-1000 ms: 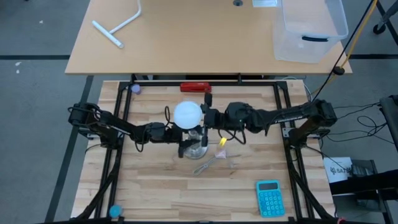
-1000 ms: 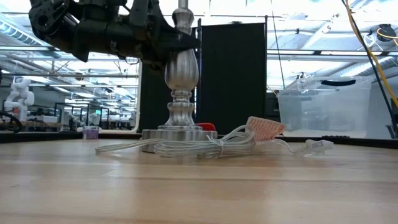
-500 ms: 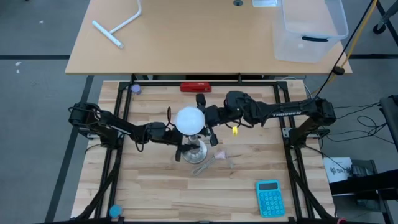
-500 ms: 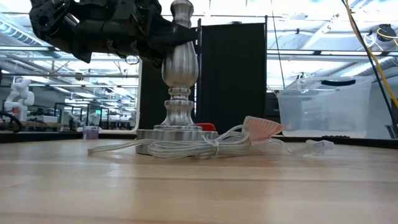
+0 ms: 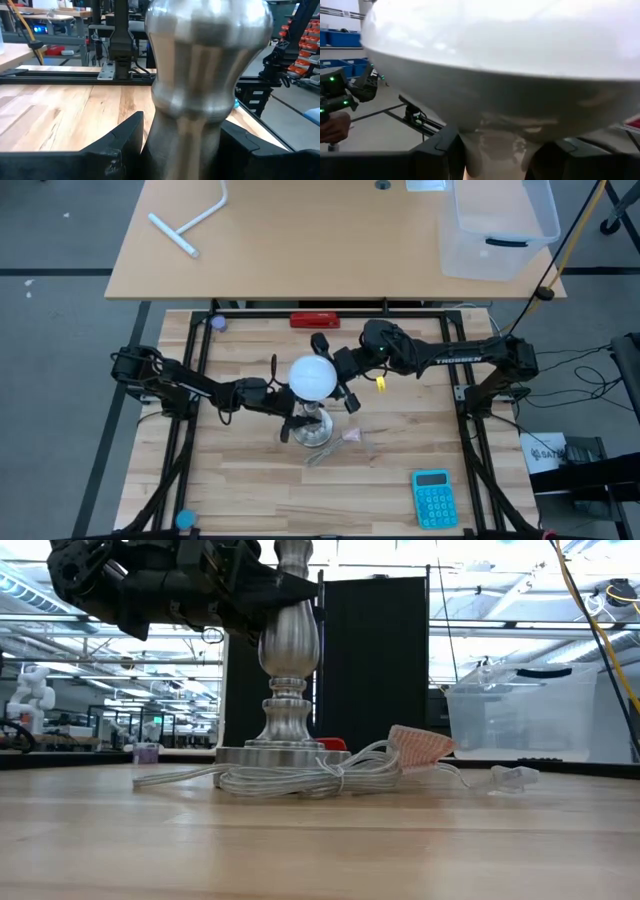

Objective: Screw lightbulb
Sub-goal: Remove the white lightbulb from the silver lamp

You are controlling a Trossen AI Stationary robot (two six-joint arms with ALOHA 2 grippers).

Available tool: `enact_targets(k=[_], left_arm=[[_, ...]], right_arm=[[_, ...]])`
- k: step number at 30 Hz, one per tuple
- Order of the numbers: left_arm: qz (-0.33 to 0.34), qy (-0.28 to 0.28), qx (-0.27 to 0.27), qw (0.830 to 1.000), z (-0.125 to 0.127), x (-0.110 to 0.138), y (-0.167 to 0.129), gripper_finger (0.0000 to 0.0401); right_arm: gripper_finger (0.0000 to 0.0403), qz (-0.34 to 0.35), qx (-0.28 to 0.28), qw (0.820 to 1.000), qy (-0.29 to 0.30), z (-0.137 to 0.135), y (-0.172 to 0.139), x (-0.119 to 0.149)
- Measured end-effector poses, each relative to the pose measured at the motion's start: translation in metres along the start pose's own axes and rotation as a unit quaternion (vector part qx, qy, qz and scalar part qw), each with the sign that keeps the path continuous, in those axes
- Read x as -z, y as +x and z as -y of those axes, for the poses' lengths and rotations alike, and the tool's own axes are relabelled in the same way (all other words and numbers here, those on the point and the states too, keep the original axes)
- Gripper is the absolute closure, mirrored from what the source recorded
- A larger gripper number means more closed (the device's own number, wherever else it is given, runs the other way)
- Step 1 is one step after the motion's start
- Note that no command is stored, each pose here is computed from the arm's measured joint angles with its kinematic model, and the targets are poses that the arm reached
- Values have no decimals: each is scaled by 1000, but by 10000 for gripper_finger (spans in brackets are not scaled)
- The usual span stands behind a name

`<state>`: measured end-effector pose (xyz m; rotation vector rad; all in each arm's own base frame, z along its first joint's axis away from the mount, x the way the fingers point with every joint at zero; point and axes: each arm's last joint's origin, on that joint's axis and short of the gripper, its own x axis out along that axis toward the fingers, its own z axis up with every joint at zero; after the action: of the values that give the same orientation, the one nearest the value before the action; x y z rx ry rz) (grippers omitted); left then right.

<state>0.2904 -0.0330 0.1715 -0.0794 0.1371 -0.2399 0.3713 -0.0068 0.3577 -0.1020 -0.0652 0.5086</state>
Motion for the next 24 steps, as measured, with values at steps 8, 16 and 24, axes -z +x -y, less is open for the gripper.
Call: enact_targets(k=[8, 16, 24], left_arm=[[-4, -4, 4, 1000, 0, 1, 0, 211], [-4, -4, 4, 1000, 0, 1, 0, 211], [-5, -3, 4, 1000, 0, 1, 0, 211]], right_arm=[[241, 8, -6, 1000, -16, 0, 0, -1], [235, 12, -17, 1000, -23, -1, 0, -2], [166, 18, -16, 999, -25, -1, -1, -5]])
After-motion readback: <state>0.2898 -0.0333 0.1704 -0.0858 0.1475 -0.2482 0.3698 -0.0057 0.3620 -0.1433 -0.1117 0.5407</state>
